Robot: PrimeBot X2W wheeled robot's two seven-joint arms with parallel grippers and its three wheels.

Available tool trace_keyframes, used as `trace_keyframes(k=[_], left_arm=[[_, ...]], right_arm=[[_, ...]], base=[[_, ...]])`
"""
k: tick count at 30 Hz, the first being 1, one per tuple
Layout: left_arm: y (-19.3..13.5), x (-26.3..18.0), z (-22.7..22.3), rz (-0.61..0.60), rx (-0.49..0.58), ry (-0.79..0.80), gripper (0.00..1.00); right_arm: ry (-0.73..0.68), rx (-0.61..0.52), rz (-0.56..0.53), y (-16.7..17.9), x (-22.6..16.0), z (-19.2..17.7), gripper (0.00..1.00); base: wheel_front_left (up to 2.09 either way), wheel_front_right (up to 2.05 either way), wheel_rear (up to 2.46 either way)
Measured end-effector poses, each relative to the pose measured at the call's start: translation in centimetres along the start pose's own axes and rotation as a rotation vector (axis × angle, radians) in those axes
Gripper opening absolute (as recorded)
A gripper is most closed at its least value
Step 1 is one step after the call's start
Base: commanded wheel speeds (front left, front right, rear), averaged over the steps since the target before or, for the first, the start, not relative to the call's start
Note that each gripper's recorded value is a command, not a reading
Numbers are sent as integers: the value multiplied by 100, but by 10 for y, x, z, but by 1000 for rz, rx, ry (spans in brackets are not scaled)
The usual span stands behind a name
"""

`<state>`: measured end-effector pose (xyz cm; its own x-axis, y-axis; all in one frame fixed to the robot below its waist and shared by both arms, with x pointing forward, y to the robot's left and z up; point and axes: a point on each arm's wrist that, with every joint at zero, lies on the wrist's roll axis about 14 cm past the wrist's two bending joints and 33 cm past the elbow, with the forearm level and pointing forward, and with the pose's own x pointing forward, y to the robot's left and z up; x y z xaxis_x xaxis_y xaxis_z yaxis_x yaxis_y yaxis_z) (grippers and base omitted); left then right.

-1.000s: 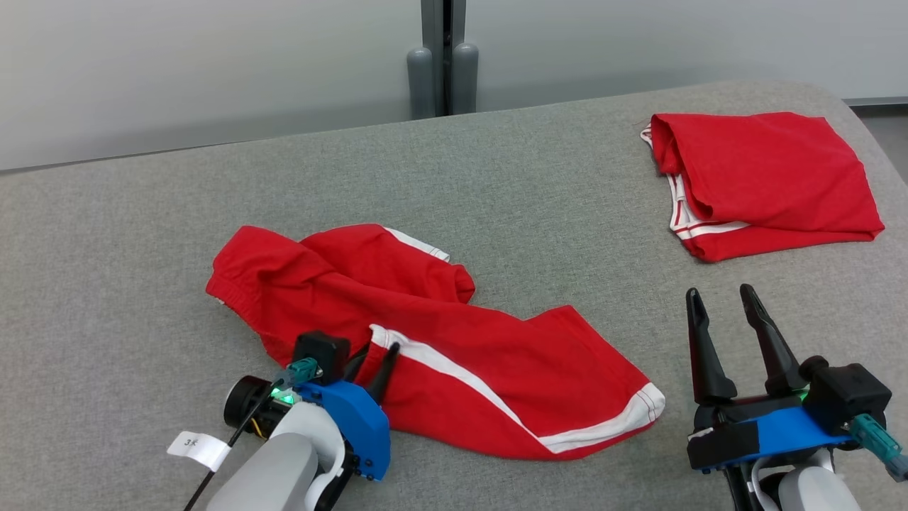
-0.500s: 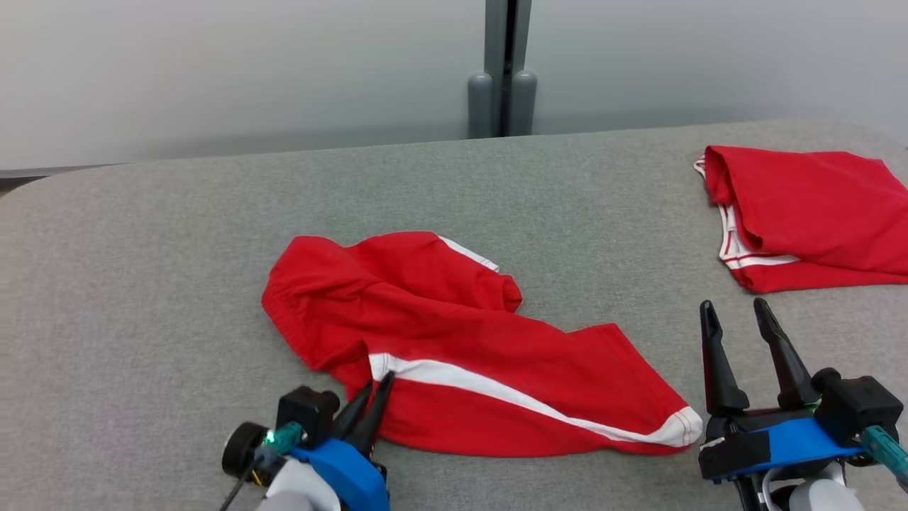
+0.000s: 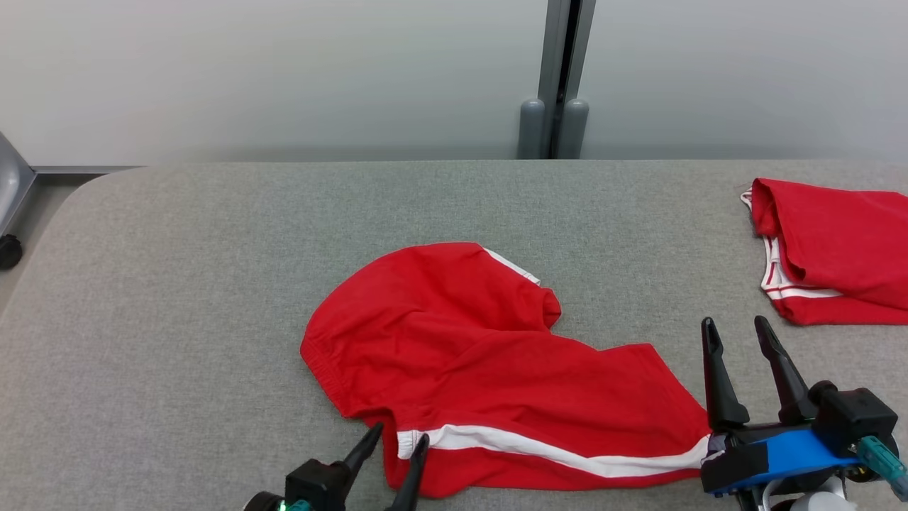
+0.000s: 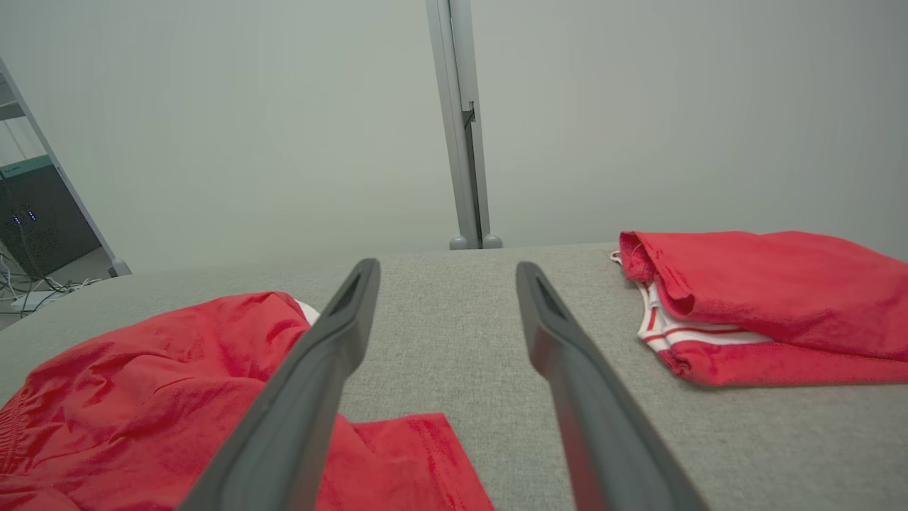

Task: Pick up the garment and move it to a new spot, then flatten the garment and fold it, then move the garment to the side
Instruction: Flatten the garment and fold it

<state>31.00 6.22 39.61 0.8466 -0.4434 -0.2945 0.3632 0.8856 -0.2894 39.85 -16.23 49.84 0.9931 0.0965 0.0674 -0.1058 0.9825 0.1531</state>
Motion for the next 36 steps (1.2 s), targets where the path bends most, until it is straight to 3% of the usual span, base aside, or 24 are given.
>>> trace_keyframes(k=[18,36], left_arm=[[69,-31,124,281,86,-401,100],[109,-59,101,448,109,-357,100]], right_arm=[[-47,-18,-1,1,-20,19,100],[19,-79,-23,-7,-46,6,100]], base=[[0,0,0],[0,0,0]])
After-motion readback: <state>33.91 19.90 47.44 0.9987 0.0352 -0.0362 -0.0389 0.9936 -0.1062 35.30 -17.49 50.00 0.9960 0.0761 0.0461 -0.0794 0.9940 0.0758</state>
